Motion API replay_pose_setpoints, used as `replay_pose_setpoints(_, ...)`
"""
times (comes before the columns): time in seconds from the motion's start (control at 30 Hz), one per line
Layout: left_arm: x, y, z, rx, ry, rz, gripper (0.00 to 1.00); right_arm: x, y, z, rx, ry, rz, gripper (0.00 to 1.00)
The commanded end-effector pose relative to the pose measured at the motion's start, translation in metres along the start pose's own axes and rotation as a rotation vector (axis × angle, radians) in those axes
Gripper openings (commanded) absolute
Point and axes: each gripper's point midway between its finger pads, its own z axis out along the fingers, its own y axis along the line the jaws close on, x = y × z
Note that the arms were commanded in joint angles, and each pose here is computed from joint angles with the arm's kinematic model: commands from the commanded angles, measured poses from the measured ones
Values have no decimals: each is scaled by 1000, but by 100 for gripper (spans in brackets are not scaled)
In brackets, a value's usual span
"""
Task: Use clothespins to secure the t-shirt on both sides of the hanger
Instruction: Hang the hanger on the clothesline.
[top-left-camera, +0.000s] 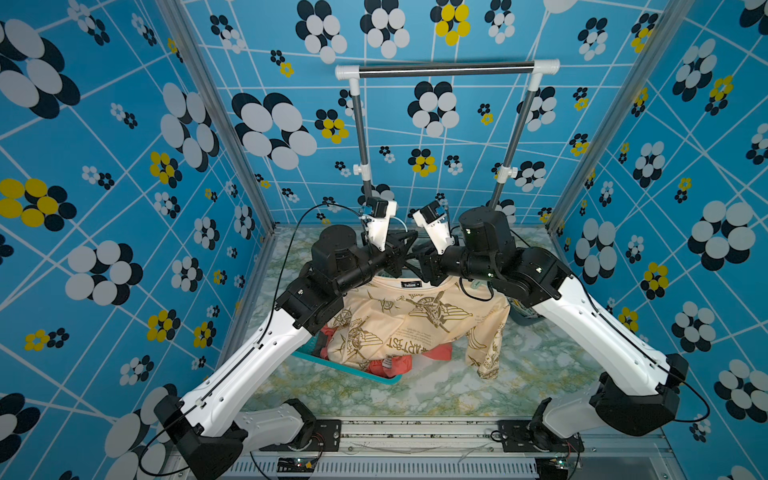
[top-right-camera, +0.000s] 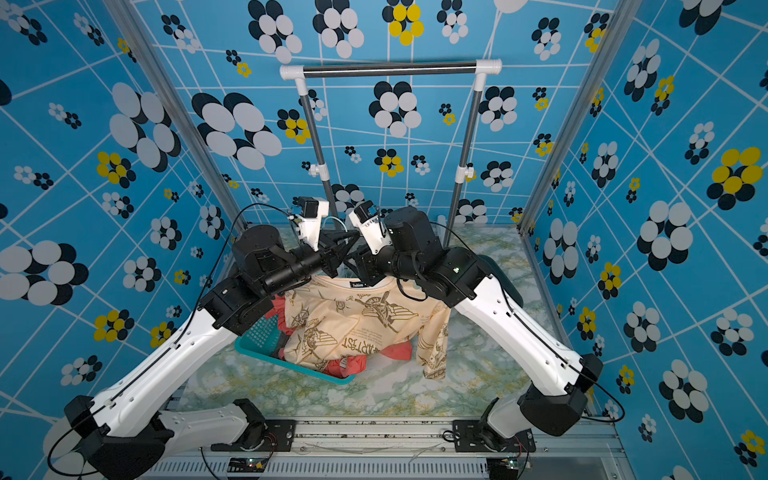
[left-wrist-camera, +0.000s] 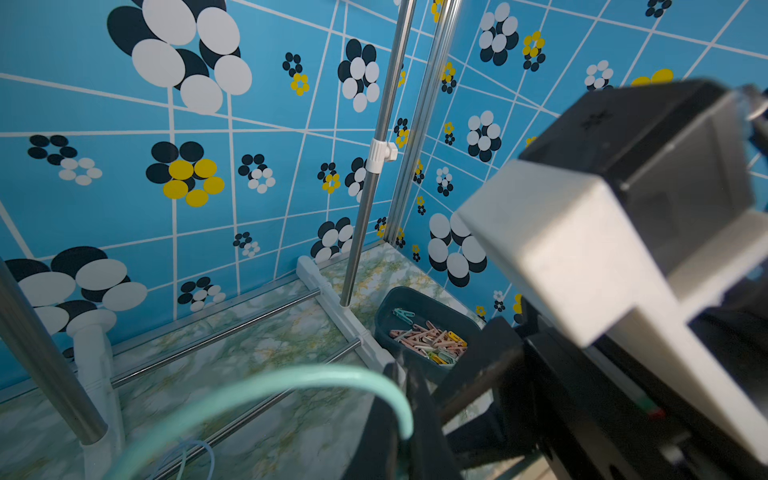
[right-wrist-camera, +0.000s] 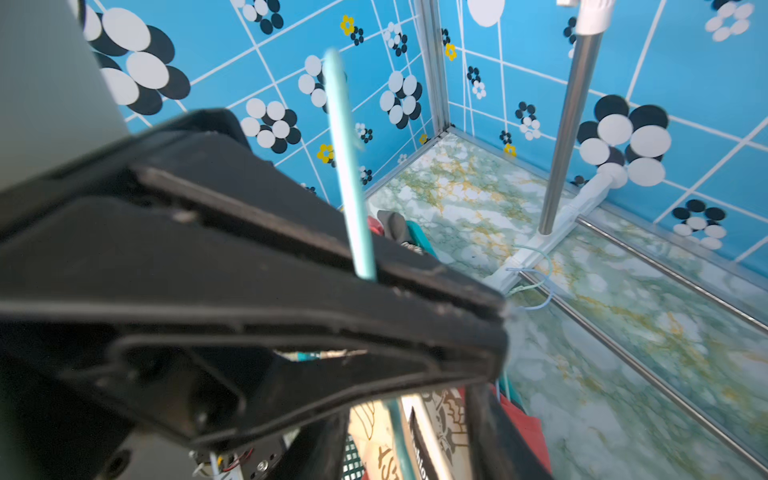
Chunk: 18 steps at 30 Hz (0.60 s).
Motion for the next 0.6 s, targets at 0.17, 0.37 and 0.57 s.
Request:
replay_pose_setpoints(0.17, -32, -9, -9, 3, -93, 103, 0, -1, -11, -119, 105, -178, 10, 59)
replay_pose_setpoints(0.37, -38, -14, -10, 26, -64, 151, 0, 24, -26, -163, 198, -149, -12, 60)
replay_pose_setpoints(0.57, -55, -24, -26, 90, 4, 180, 0, 55, -37, -168, 253, -39, -62, 58)
